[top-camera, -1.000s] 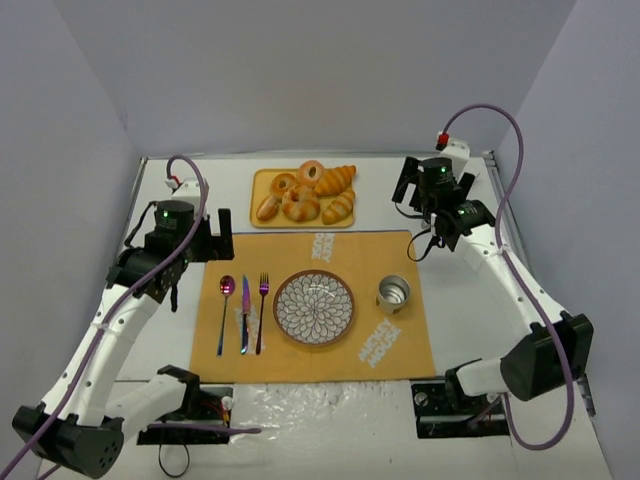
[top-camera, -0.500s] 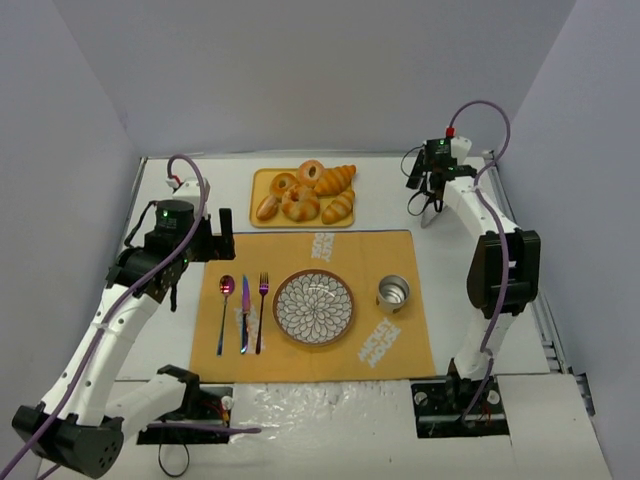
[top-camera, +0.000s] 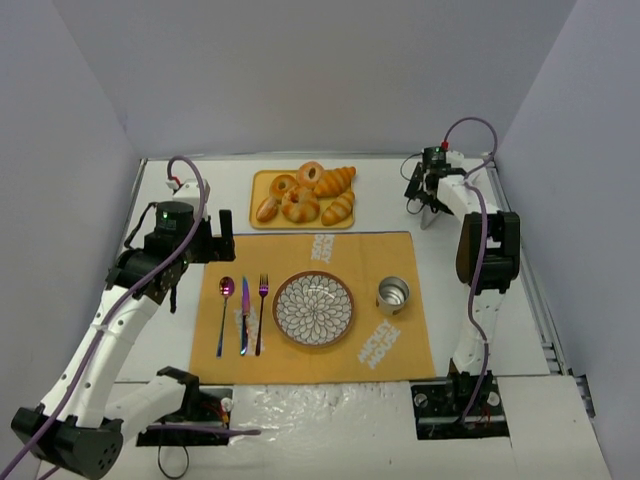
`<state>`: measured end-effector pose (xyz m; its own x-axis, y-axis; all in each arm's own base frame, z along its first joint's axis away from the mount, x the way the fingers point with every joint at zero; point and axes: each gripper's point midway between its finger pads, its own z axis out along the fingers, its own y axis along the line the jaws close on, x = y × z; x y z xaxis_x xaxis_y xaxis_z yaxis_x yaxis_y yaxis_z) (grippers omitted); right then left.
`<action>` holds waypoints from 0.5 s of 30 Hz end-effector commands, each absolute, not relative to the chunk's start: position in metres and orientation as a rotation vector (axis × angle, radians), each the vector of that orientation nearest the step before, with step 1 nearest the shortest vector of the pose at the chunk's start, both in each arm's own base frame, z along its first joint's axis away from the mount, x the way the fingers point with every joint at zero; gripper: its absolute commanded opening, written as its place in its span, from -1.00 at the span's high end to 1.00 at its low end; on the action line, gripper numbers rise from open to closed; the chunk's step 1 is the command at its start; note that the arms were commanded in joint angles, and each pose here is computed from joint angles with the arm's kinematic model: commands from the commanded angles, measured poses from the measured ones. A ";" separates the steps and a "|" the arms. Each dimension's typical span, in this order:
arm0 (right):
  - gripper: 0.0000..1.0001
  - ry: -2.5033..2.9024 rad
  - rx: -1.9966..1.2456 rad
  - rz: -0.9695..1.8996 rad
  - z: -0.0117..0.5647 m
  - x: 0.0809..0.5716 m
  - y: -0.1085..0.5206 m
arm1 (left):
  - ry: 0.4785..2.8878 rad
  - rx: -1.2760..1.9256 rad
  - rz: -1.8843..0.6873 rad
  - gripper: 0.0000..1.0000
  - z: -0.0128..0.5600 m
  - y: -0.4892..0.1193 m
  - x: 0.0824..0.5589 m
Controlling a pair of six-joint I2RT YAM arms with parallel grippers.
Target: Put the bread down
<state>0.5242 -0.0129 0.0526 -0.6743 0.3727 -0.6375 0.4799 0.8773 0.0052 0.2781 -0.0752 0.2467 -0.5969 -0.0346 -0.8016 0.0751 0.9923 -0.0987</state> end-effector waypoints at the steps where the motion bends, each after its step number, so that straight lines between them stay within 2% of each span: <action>1: -1.00 2.304 0.645 -0.176 0.075 0.547 -0.021 | 2.140 0.021 -0.179 -0.91 0.263 -0.080 0.286; 15: -1.00 2.349 0.683 -0.169 0.042 0.554 -0.038 | 2.162 0.022 -0.167 -0.91 0.257 -0.080 0.289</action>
<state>0.5344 -0.0283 0.0178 -0.6922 0.4044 -0.5977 0.4987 0.8667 0.0089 0.2795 -0.0755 0.2439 -0.6046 -0.0321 -0.7959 0.0738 0.9926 -0.0961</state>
